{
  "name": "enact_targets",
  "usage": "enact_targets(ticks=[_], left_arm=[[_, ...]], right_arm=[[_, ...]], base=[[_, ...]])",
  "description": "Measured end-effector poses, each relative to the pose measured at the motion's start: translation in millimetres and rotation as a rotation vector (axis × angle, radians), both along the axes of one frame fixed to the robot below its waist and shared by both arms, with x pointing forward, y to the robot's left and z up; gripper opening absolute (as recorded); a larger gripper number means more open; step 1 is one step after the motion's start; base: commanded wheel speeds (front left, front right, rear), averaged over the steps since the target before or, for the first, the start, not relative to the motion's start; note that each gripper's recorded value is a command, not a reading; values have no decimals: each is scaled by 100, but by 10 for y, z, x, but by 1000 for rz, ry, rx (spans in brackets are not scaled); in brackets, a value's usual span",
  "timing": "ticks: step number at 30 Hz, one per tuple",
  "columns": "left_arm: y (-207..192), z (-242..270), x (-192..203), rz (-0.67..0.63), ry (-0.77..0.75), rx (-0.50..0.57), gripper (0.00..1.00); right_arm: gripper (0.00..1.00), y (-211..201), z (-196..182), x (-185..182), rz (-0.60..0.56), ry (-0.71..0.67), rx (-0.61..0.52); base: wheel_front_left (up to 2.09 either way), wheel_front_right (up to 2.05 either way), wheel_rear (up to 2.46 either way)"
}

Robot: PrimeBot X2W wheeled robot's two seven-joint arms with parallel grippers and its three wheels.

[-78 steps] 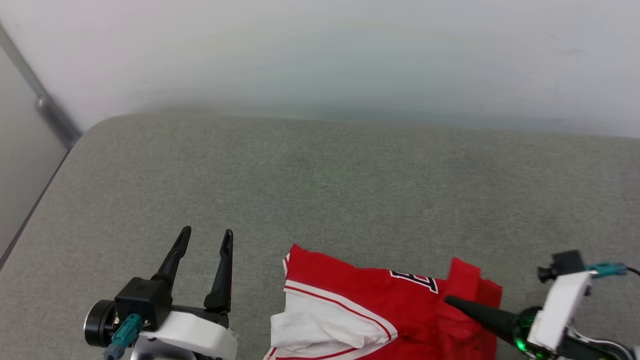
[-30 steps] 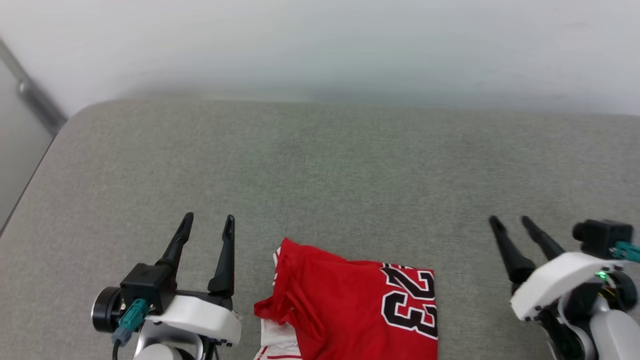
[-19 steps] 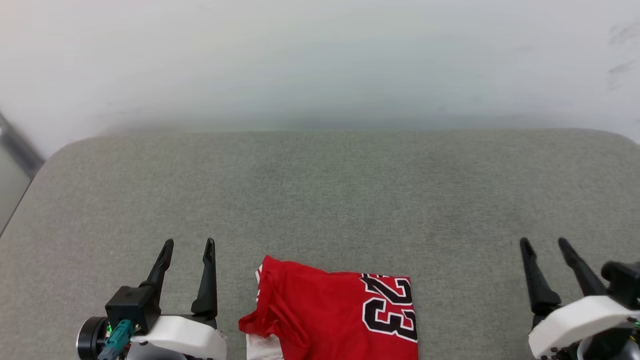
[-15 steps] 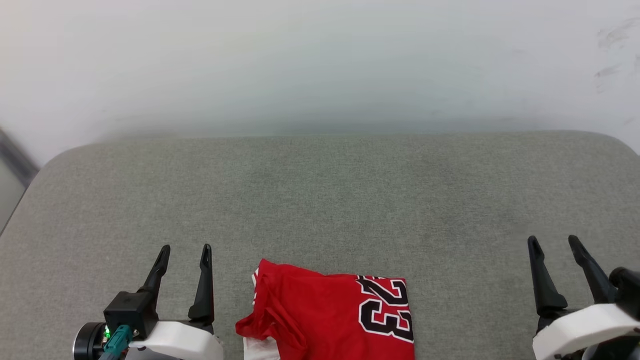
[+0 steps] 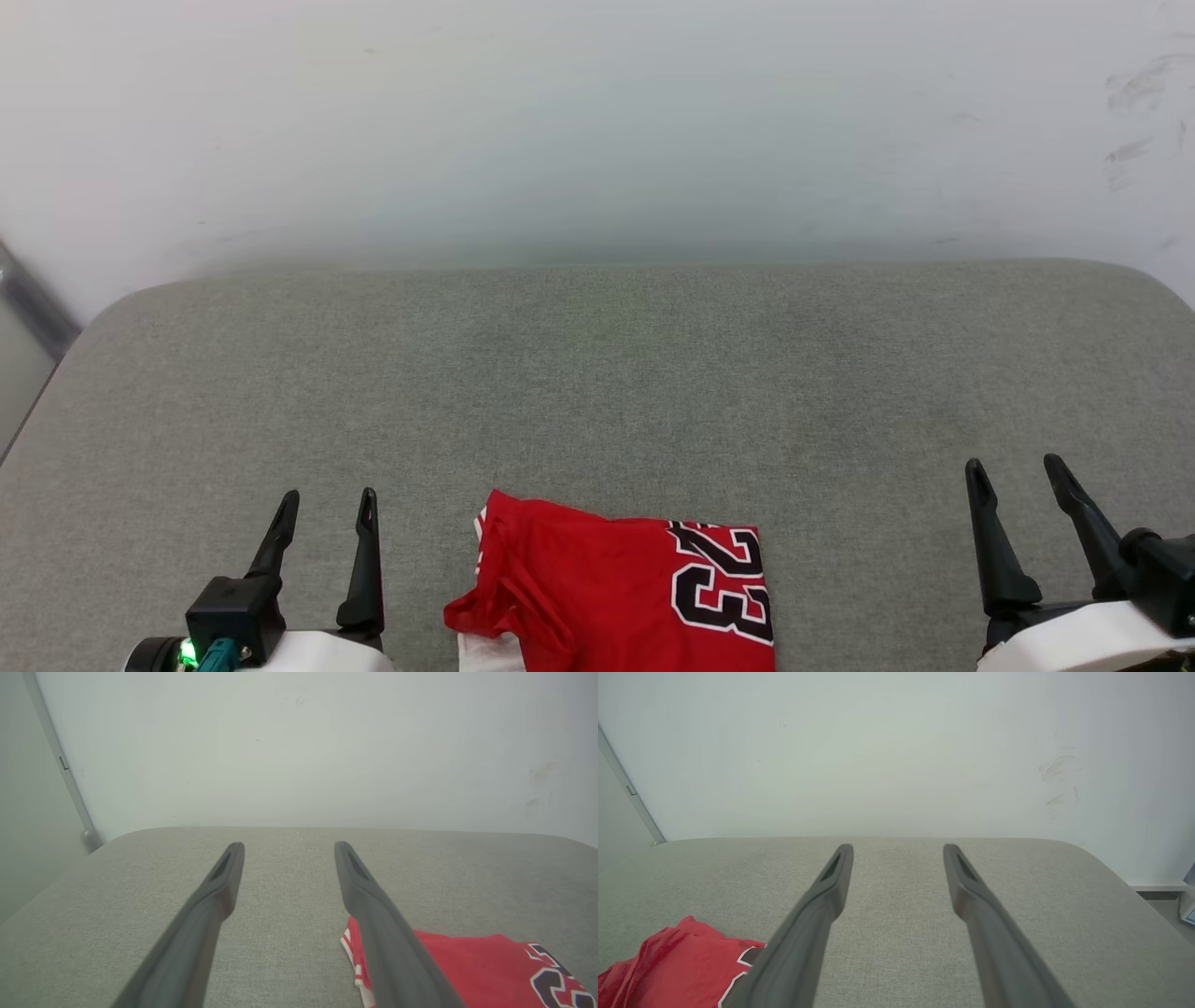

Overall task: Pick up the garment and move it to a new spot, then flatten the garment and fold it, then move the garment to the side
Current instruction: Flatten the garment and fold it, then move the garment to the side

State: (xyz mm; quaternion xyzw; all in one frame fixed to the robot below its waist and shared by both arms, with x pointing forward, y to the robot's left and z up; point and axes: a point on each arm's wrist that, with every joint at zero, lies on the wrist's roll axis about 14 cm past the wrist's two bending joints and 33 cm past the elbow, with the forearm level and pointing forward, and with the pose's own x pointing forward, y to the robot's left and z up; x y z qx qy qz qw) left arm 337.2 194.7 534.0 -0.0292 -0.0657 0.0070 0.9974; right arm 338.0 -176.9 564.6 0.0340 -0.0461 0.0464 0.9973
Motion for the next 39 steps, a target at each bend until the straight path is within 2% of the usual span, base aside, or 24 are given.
enact_targets(ticks=[13,20,28,34,39], left_arm=[[10,-50,-7,-1,7,-7,100],[-16,-50,84,-13,6,10,100],[-62,47,202,-11,-29,-12,100],[0,30,300,18,-28,-23,100],[93,-47,379,43,-8,-17,100]], right_arm=[[100,-2,-19,-6,1,30,11],[100,-187,-306,34,-44,140,105],[100,-216,-1009,93,-10,434,244],[100,326,-1581,89,176,726,341],[100,826,-1811,106,328,871,437]], base=[[0,0,0],[0,0,0],[0,0,0],[0,0,0],[0,0,0]])
